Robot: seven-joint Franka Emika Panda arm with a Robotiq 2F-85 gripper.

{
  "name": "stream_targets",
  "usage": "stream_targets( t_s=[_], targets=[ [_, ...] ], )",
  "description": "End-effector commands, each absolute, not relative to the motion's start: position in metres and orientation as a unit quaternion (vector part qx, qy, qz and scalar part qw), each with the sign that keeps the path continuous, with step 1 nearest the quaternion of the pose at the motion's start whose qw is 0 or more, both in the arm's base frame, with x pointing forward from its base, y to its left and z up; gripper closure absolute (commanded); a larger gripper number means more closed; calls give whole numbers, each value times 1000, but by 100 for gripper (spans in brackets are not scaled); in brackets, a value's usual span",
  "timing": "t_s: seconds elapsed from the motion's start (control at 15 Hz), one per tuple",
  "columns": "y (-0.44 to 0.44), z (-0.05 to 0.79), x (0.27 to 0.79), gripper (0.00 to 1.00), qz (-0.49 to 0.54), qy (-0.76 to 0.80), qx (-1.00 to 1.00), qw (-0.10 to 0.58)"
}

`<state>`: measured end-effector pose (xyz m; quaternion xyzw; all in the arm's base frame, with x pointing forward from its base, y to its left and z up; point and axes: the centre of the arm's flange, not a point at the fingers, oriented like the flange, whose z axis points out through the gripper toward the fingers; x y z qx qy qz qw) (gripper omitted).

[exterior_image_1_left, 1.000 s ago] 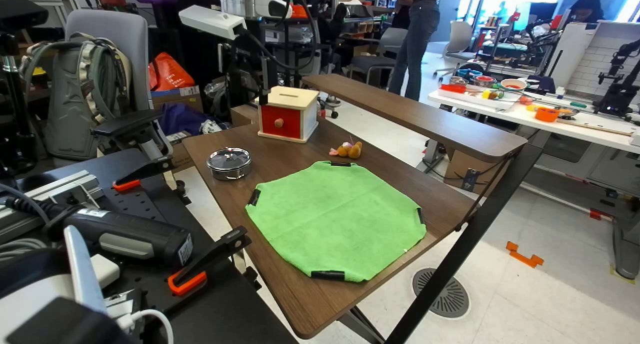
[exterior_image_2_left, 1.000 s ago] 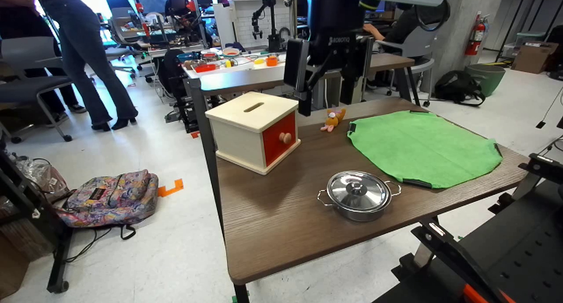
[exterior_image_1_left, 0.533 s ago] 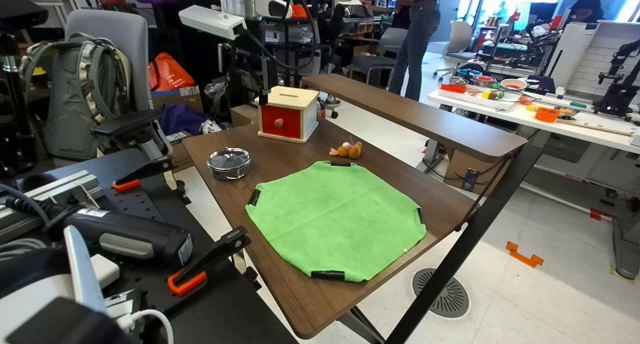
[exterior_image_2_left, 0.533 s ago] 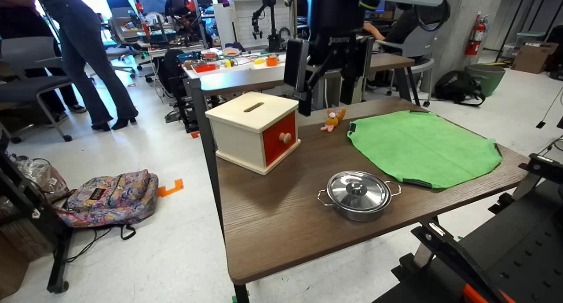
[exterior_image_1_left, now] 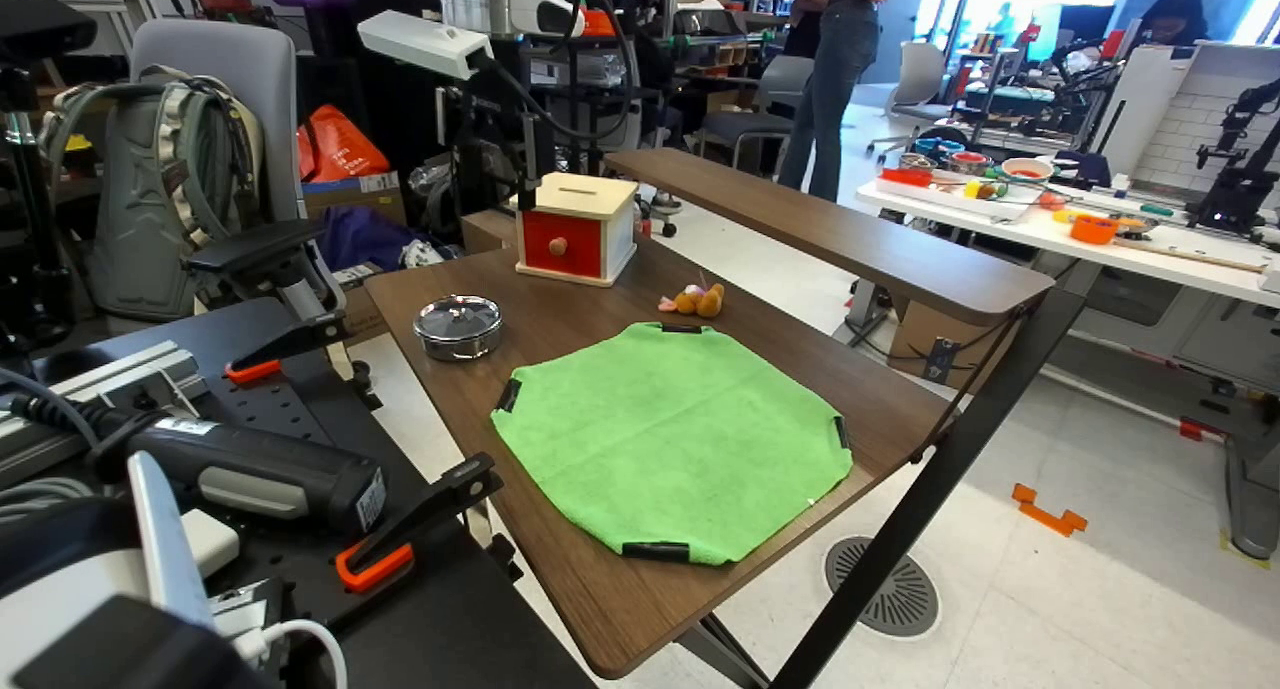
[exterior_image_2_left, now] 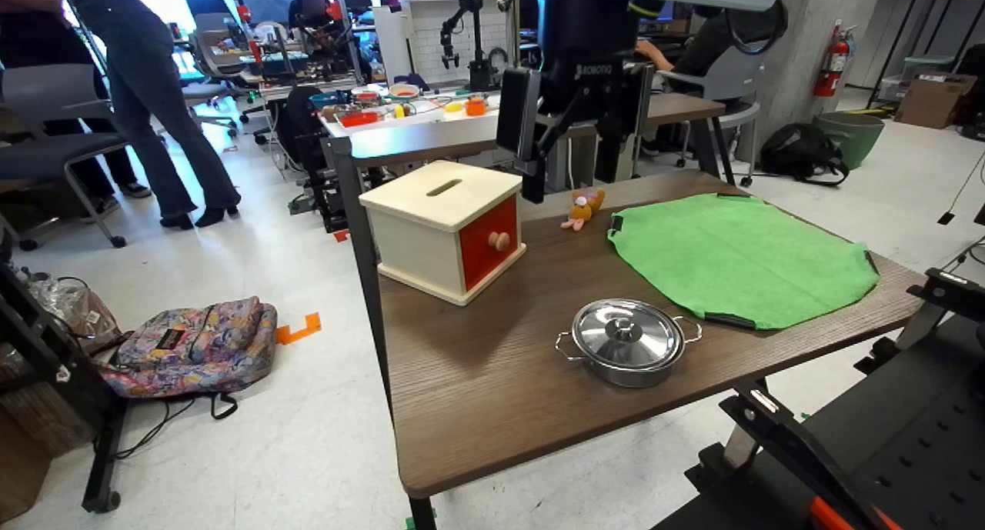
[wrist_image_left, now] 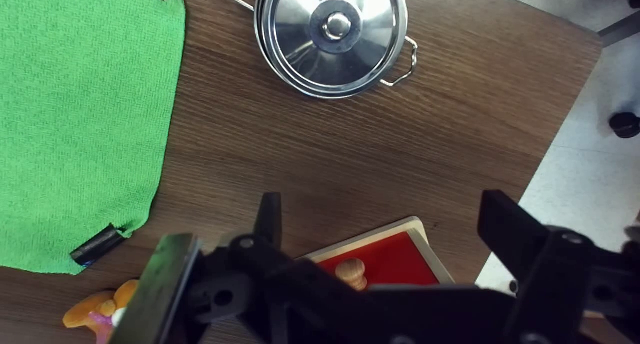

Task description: Open the red drawer

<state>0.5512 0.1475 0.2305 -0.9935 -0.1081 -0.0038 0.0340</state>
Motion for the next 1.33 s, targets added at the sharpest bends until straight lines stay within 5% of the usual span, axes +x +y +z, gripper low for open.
stream_targets(
  t_s=[0.0, 1.27],
  targets=[
    [147, 230, 551, 0, -4, -108, -994, 34],
    [171, 189, 588, 0, -46, -286, -956, -42]
  ],
)
